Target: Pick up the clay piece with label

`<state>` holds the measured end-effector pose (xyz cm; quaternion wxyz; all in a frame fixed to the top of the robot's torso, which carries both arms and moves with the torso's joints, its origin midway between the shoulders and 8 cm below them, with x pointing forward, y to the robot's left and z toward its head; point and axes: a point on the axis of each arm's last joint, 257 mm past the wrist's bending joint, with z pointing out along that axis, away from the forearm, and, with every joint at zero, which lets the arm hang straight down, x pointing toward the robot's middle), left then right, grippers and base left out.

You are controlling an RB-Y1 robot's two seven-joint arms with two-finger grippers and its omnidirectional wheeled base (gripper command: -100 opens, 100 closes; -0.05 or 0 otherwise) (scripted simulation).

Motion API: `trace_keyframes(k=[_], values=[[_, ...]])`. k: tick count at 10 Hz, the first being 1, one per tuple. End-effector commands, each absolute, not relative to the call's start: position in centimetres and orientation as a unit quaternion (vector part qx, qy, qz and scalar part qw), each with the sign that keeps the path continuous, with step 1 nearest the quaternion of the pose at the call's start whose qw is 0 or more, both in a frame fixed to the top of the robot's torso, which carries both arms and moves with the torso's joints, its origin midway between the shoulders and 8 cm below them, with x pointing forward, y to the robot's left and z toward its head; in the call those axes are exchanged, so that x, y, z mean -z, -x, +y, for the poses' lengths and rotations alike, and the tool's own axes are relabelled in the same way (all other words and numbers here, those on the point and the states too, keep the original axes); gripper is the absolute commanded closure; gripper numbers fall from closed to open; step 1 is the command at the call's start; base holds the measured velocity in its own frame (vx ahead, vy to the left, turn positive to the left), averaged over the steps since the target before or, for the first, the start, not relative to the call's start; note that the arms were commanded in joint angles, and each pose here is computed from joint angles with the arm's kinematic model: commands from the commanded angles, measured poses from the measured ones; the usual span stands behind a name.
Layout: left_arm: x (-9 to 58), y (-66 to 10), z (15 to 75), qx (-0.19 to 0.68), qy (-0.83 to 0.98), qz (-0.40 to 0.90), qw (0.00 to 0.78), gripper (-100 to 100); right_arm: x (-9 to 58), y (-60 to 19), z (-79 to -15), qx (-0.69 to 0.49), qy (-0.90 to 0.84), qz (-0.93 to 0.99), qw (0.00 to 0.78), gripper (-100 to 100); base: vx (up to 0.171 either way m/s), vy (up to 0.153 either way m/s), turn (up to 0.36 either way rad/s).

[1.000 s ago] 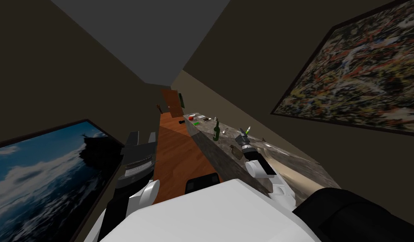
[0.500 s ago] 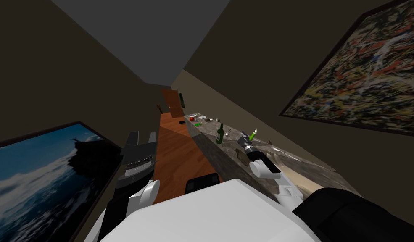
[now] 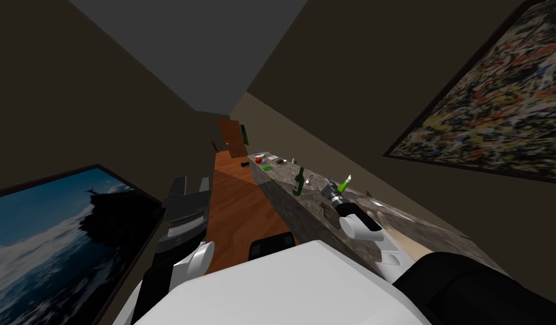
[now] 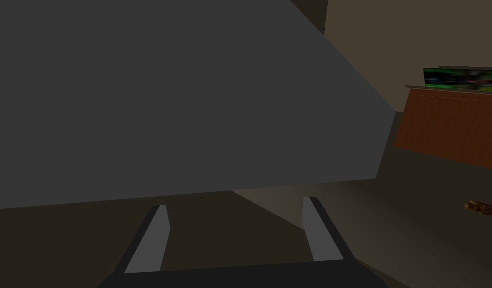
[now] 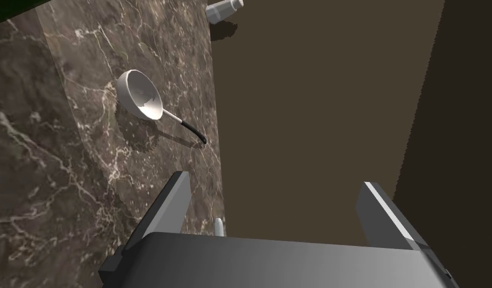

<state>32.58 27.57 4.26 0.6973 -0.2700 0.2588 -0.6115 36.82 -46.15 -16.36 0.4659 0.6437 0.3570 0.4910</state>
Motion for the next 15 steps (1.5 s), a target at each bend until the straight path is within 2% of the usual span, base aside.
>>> trace_keyframes(k=[1,15], values=[[-4.3,-32.6,27.6,0.612,0.270,0.259,0.697,0,17.4,-36.5,-46.8,-0.481,-0.664,0.354,0.451,-100,0.089,0.050,-0.002],[-4.3,-32.6,27.6,0.612,0.270,0.259,0.697,0,23.4,-31.7,-53.0,-0.399,-0.808,0.273,0.338,-100,0.068,0.038,-0.006]])
